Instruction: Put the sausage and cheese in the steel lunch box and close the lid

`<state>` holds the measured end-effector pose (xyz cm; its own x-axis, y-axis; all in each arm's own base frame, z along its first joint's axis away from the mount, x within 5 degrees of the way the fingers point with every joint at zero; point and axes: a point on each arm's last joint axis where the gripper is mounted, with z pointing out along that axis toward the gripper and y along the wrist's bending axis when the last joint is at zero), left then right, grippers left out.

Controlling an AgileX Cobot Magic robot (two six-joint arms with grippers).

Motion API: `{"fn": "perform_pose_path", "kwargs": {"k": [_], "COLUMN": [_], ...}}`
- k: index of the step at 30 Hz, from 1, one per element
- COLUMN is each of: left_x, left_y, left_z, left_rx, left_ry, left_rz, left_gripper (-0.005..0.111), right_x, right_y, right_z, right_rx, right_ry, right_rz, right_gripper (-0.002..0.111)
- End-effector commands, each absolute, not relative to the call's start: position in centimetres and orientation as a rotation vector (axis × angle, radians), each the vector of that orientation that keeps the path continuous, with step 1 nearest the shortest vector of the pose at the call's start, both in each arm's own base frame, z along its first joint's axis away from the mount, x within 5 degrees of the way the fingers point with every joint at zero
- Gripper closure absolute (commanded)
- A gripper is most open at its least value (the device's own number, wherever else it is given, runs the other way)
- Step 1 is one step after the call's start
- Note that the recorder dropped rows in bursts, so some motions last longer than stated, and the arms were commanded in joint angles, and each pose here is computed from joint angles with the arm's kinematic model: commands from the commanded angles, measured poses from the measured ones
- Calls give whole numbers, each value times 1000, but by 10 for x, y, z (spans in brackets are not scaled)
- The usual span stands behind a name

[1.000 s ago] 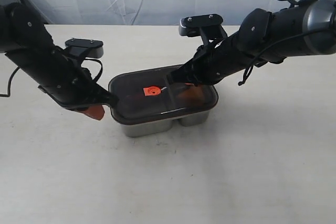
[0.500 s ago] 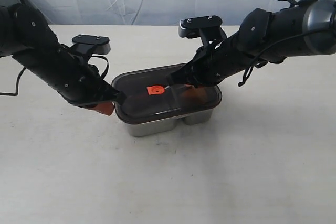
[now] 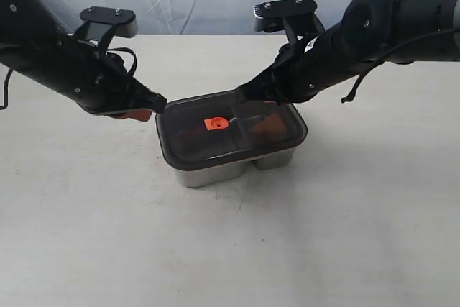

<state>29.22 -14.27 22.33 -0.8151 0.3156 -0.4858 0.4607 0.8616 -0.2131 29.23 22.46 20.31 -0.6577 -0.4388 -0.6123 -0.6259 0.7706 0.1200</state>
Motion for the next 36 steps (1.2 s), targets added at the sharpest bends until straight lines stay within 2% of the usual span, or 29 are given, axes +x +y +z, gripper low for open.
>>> {"fn": "perform_pose_path", "kwargs": {"k": [1,6,22,36], "left_x": [292,294,303,306], "left_y": [-149,-156,-160,-162], "left_z": [229,213,168,166], "left_rx": [569,606,595,598], "left_ry": [2569,2609,2741,2717], "left_rz": [-529,-609,-599,-626], "left_gripper": [106,106,106,106], "right_x": [294,293,290,293], "right_y": [218,217,216,219], "right_z": [202,200,197,148], "right_rx": [-787,-787,-793,-826], "right_ry": [2420,2437,2486,2646], "right_rz": [357,356,356,320], "right_gripper": [109,109,109,109]}}
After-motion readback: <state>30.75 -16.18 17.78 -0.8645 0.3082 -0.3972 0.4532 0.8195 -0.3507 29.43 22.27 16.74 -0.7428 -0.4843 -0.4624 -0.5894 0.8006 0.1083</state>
